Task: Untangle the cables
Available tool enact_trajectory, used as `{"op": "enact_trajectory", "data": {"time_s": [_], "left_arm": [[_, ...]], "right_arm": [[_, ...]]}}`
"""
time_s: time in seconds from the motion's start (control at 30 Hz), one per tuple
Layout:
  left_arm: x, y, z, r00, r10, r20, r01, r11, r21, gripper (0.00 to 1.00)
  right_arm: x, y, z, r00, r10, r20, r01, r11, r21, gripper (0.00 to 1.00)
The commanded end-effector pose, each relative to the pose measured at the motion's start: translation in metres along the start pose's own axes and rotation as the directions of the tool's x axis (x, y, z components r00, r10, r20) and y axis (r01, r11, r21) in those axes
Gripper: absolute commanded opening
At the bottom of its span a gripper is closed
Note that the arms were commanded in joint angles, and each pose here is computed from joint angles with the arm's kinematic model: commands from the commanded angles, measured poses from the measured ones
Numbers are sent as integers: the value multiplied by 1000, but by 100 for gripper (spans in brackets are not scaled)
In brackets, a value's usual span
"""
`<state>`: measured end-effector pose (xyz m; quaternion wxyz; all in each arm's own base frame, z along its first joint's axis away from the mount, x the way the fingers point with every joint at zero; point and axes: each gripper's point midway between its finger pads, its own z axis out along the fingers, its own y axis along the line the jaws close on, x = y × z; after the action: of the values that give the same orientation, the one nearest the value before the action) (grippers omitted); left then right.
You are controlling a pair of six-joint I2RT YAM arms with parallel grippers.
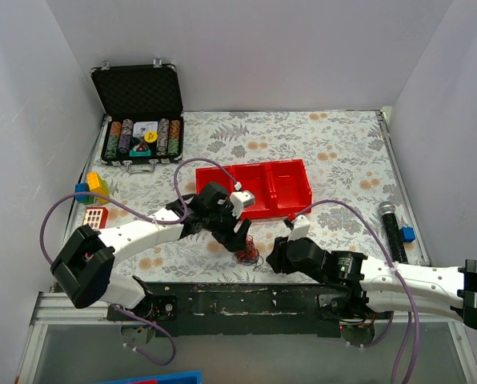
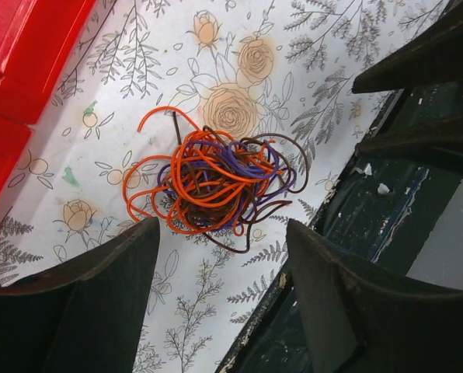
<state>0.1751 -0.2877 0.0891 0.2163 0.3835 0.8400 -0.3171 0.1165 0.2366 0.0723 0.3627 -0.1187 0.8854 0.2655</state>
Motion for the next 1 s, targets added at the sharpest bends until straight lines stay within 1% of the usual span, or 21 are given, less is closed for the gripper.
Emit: {"op": "enact_trajectory", "data": {"time_s": [0.0, 0.1, 0.2, 0.23, 0.33, 0.43, 0.47, 0.7, 0.87, 0.97], "left_arm": [[-8, 7, 4, 998, -38, 51, 40, 998, -54, 61], [-11, 10, 7, 997, -42, 61, 46, 997, -63, 56], [-10, 6, 10, 997, -57, 53, 59, 998, -36, 54], [-11, 4, 11, 997, -63, 54, 64, 998, -27, 52], [-5, 3, 16, 996, -82, 39, 83, 996, -13, 43], [0, 4, 18, 996, -87, 31, 88, 996, -15, 40], [1, 5, 17, 996, -88, 31, 88, 996, -18, 38], [-9, 2, 15, 994, -97, 46, 97, 995, -15, 0], [-18, -3, 4, 996, -63, 56, 63, 998, -9, 0], [-15, -5, -3, 998, -32, 50, 32, 999, -9, 0]], "right_arm": [[-15, 10, 1, 999, 9, 48, -8, 1000, -18, 50], [-16, 11, 2, 998, 6, 56, -5, 1000, -21, 49], [-18, 12, 3, 998, 4, 63, -3, 1000, -22, 46], [-18, 12, 3, 998, 3, 64, -2, 1000, -22, 45], [-20, 14, 4, 998, -11, 62, 12, 1000, -20, 44], [-24, 16, 4, 997, -26, 68, 28, 999, -18, 44], [-25, 17, 4, 997, -25, 70, 27, 999, -20, 44], [-31, 20, 4, 995, -26, 91, 29, 999, -33, 42], [-39, 22, 7, 993, -59, 105, 63, 997, -33, 43], [-46, 25, 10, 986, -98, 132, 104, 994, -44, 51]]}}
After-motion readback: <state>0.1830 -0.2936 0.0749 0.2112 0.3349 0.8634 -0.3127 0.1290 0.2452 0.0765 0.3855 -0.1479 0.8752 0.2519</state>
